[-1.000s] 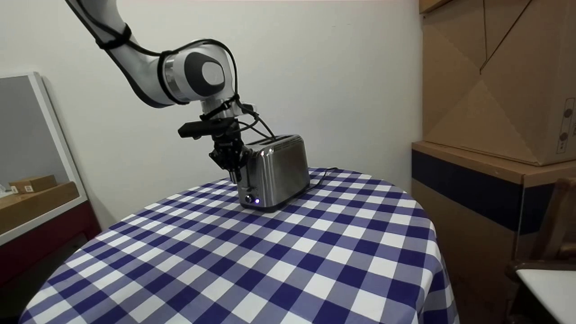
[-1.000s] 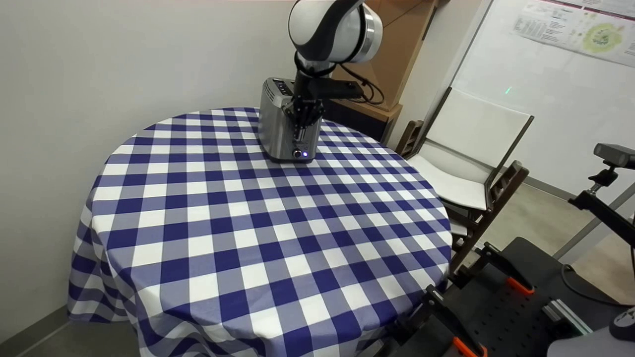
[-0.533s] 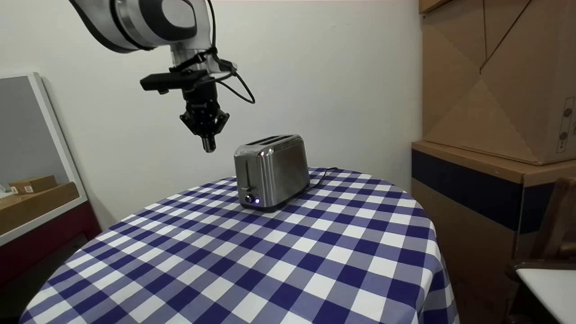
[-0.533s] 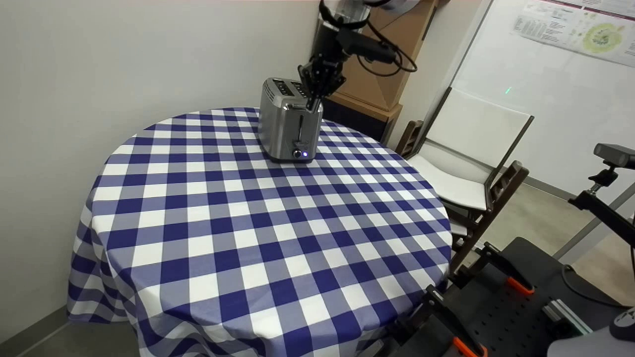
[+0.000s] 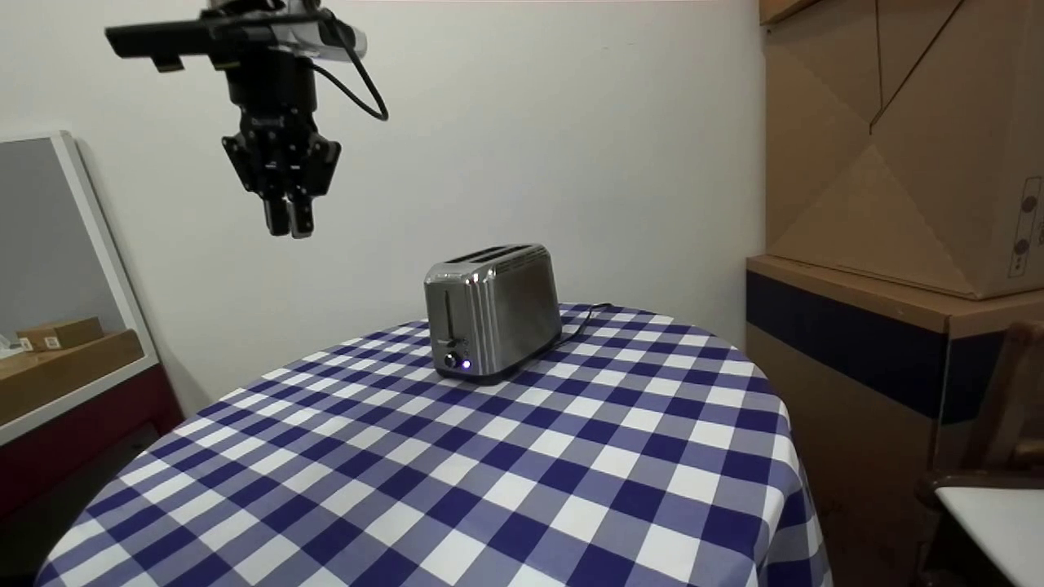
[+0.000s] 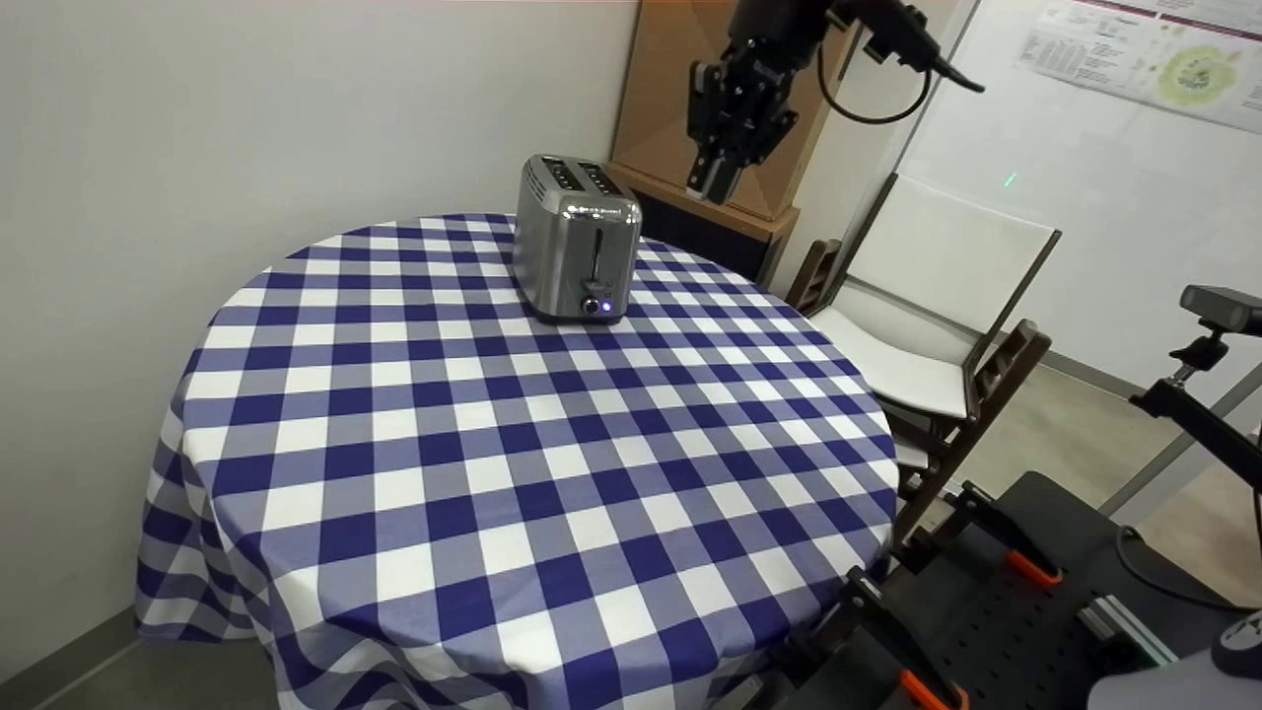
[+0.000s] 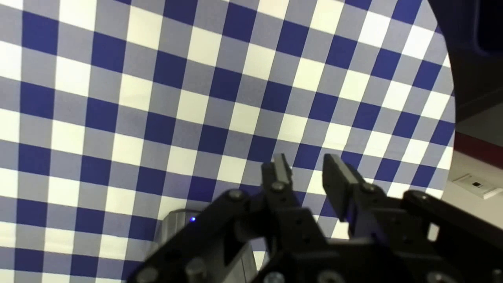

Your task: Push the lever on the toaster down.

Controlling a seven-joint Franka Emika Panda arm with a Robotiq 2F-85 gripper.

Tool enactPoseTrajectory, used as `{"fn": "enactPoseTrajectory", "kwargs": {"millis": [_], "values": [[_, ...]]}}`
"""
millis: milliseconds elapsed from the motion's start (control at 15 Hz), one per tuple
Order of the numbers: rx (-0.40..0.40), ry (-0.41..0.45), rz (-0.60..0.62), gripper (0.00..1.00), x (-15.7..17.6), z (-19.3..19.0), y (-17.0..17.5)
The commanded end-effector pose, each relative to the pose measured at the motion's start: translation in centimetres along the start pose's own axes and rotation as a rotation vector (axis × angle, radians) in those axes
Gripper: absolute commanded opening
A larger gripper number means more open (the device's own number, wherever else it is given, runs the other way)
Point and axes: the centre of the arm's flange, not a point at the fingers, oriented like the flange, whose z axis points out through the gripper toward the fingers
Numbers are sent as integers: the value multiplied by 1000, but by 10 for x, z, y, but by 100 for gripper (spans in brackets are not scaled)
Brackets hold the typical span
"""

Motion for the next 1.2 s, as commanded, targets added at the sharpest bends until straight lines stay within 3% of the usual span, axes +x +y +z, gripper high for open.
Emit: {"fn": "enactPoseTrajectory", "kwargs": {"millis": [0,333,867,933,1133], "values": [[15,8,11,63,-54,-33,10],[3,-8,-4,99,-85,-53,14],[-82,4,-64,100,-109,-73,4],[-60,4,-54,100,-95,-65,6],[-73,10,-62,100,-100,-68,6]]}}
